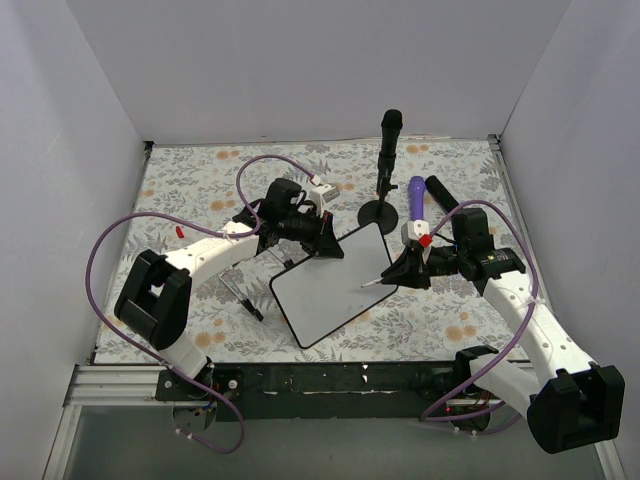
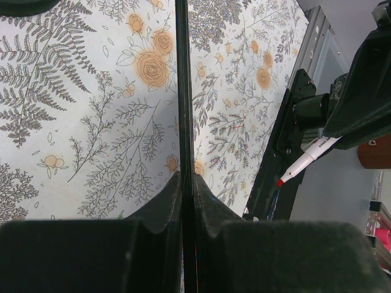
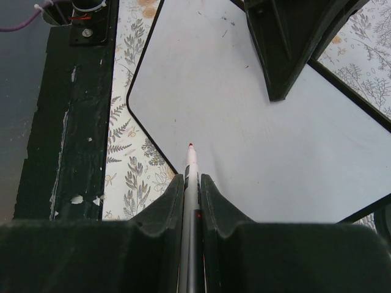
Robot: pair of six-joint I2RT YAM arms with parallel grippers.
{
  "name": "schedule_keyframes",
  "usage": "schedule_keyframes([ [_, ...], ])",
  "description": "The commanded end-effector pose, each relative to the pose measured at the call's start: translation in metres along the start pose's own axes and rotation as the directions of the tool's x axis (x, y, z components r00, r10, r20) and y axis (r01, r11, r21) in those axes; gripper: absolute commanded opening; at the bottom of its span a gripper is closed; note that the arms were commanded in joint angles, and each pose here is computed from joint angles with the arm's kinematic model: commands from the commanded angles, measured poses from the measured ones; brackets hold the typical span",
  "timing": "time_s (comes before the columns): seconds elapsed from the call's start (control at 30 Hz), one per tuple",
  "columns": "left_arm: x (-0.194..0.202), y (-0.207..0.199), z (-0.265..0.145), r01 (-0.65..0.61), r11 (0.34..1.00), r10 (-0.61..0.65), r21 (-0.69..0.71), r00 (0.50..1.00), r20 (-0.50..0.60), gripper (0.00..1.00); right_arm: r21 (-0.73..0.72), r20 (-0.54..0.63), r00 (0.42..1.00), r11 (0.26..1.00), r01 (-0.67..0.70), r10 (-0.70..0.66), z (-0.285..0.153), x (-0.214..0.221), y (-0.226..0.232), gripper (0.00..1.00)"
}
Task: Write a sentence on the whiteboard
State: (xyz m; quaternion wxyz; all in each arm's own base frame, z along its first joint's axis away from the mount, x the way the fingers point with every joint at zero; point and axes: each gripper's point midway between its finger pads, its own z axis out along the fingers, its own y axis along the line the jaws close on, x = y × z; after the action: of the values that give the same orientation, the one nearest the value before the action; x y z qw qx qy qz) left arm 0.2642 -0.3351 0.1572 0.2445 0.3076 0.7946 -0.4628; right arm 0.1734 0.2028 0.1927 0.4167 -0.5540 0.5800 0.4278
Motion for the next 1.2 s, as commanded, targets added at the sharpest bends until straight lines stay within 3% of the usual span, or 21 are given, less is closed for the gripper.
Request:
schedule_keyframes([
  [0.0,-0.0098,-0.0117,-0.0089,-0.096,0.995,0.096,0.001,0.994,0.042,0.0,-0.017,0.029,0.999,0.999,0.034,-0.033,0.0008,-0.0058,0.002,0.01],
  [1.17,-0.0085,-0.011,-0.0086,-0.098,0.995,0.098,0.0,0.994,0.041,0.0,-0.023,0.034,0.999,0.999,0.031,-0.03,0.0015,-0.0052,0.003,0.01],
])
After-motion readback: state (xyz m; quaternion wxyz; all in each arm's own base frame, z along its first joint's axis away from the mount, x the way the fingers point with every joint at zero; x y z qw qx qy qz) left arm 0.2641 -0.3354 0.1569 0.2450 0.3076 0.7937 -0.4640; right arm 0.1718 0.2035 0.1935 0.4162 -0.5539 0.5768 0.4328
